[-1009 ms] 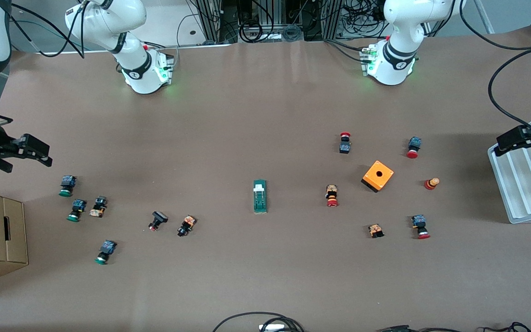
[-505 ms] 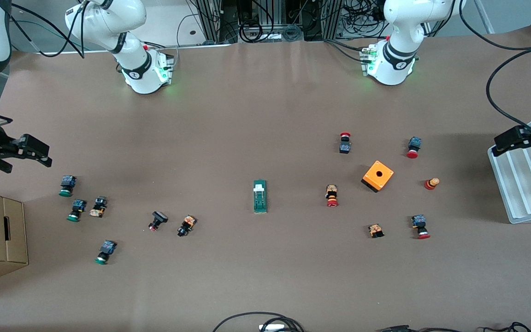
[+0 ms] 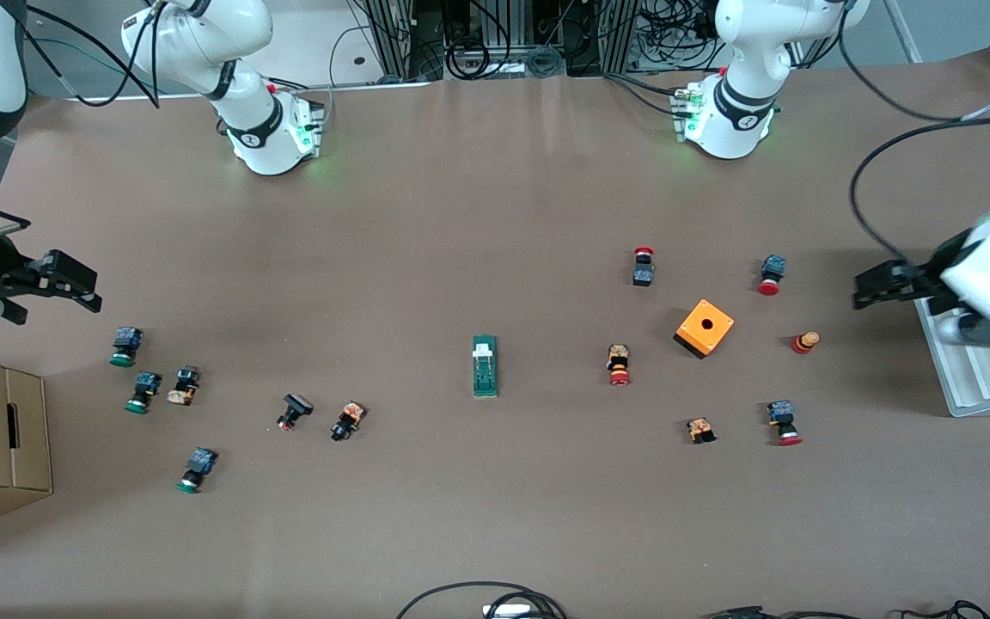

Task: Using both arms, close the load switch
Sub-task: 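Move the left gripper over the green load switch and lower it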

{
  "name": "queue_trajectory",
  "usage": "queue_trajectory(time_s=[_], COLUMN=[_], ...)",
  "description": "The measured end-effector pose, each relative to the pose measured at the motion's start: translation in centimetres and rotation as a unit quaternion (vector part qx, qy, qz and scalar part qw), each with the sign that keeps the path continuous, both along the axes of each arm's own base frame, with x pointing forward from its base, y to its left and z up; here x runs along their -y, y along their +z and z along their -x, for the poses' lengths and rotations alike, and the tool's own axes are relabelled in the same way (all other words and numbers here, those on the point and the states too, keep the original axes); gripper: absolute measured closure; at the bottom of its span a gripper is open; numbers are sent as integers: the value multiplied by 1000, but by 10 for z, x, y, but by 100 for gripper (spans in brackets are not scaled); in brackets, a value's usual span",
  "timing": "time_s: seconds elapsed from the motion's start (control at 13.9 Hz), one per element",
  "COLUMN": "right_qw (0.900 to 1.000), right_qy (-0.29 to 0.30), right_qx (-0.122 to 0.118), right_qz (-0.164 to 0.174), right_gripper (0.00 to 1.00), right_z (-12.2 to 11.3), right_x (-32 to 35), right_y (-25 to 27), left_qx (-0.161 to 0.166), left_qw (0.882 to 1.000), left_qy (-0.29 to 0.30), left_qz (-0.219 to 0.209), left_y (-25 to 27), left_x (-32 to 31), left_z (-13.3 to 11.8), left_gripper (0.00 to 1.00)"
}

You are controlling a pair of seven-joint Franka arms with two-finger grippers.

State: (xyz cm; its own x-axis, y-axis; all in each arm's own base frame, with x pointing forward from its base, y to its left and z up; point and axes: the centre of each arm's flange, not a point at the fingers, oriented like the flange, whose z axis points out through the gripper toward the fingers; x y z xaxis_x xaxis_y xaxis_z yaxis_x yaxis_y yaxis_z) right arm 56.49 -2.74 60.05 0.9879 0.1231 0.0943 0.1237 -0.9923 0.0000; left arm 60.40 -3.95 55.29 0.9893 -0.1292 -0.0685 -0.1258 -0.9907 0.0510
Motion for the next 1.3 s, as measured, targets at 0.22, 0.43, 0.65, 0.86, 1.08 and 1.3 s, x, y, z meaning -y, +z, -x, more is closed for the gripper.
queue_trajectory(time_s=[0.22,0.43,0.65,0.86,1.08,1.3], right_qw=[1000,1000,1000,1000,1000,1000], right_qy=[-1,-1,-1,-1,-1,-1], right_qx=[1,1,1,1,1,1], right_qz=[0,0,0,0,0,0], right_gripper=[0,0,0,0,0,0], right_z=[0,0,0,0,0,0], right_x=[1,1,1,1,1,1], right_y=[0,0,0,0,0,0], left_qx=[23,16,12,32,38,37], left_qw=[1000,999,998,996,995,996], left_qy=[-19,-31,-62,-79,-92,-78], left_qz=[8,16,19,16,17,15], left_y=[-8,-28,-41,-45,-45,-45], left_x=[23,38,72,88,105,135], left_z=[-11,-19,-20,-25,-23,-16], left_gripper=[0,0,0,0,0,0])
